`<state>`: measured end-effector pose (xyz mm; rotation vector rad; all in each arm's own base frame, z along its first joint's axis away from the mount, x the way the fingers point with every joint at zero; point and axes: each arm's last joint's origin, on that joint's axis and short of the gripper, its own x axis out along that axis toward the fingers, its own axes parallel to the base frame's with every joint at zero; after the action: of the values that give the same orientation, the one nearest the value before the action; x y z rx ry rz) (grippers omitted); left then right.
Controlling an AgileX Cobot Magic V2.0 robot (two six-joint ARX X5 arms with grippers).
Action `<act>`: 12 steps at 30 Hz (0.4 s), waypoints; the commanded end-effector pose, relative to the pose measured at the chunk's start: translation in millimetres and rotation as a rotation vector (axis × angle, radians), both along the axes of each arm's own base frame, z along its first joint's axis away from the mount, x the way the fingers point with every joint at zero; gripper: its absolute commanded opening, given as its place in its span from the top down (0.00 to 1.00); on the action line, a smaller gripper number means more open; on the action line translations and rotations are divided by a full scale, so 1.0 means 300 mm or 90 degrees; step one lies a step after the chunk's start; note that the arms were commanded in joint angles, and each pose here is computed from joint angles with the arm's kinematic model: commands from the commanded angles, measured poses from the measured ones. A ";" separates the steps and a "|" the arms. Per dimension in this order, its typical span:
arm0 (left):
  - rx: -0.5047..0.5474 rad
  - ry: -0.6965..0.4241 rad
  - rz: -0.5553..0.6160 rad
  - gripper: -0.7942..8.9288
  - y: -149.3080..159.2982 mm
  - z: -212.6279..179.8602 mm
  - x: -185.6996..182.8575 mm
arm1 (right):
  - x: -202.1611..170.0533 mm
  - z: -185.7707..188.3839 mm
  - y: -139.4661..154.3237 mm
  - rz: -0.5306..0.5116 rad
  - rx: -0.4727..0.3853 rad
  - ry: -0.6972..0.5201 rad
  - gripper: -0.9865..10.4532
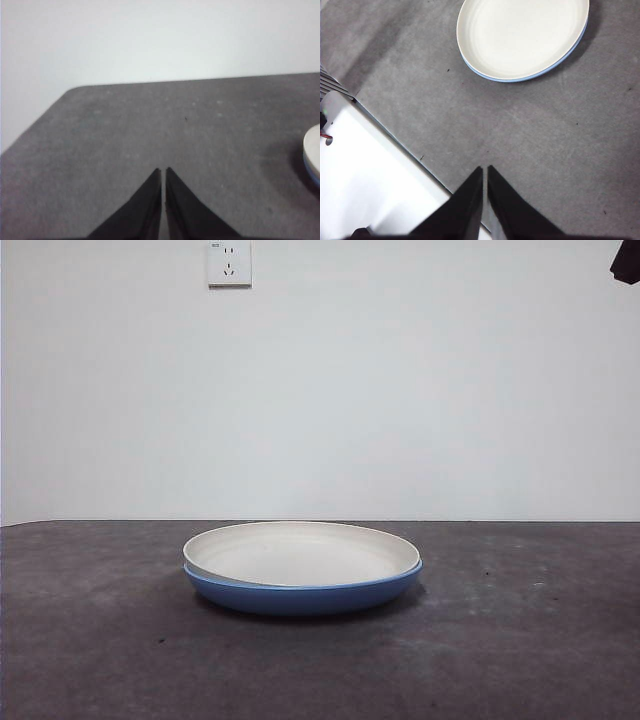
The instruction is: Pick up the white plate, put it on the blue plate, put it on desk
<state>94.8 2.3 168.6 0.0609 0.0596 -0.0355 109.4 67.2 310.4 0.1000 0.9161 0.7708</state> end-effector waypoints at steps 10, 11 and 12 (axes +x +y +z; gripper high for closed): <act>-0.009 0.073 0.001 0.90 0.001 -0.064 0.003 | 0.003 0.017 0.005 0.010 0.004 -0.017 0.91; -0.010 0.073 0.001 0.90 0.001 -0.063 0.003 | 0.003 0.017 0.005 0.010 0.004 -0.017 0.91; -0.012 0.073 0.002 0.90 0.001 -0.063 0.003 | 0.003 0.017 0.005 0.010 0.004 -0.017 0.91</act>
<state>94.8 2.3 157.0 0.0511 0.1487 -0.0377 109.5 67.2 310.4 0.0997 0.9155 0.7710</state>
